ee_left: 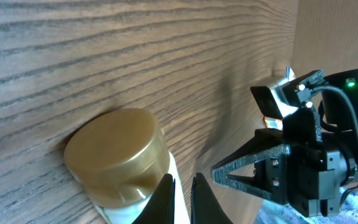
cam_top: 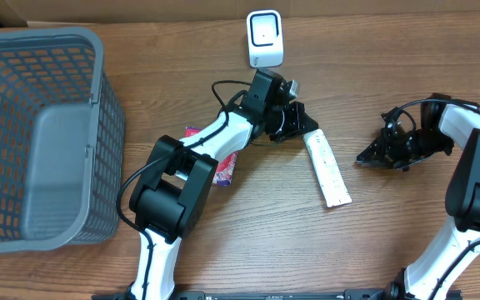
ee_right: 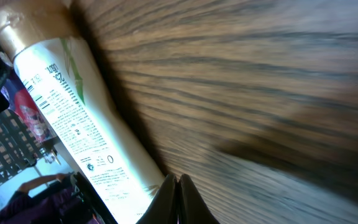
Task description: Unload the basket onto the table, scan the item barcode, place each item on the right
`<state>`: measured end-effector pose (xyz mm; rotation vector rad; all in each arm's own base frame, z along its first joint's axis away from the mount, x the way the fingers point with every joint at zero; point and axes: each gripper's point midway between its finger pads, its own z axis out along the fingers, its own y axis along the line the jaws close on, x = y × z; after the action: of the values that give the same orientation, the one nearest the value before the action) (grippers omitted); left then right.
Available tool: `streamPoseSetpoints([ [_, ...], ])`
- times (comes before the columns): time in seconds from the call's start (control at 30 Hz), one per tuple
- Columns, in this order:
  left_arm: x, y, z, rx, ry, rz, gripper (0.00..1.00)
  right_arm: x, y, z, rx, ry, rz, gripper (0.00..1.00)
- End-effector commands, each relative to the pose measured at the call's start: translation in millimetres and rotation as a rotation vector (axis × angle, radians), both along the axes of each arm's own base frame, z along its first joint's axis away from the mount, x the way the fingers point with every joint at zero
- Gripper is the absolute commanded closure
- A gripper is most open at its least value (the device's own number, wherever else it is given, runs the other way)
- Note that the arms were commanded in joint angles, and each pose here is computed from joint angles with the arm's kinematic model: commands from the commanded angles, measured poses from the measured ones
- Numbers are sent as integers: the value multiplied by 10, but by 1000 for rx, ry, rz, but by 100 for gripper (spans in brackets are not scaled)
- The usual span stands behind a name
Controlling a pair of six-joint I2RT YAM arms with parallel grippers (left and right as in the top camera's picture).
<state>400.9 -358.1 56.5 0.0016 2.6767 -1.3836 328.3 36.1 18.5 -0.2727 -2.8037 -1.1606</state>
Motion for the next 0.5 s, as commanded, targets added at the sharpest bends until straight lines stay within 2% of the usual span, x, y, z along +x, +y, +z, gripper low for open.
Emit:
streamPoseSetpoints([
  [0.0,-32,16,-88,13,19,12,95,6,51,93,-2,-28,12,93],
  [0.13,-37,57,-210,39,39,36,95,8,93,107,10,-30,18,73],
  [0.23,-57,67,-293,46,54,37,96,4,119,116,27,-31,14,64],
  [0.37,-63,72,-338,51,61,37,96,14,166,86,61,-57,4,62],
  [0.47,-81,84,-392,60,75,37,96,-1,229,36,106,-87,-4,67],
])
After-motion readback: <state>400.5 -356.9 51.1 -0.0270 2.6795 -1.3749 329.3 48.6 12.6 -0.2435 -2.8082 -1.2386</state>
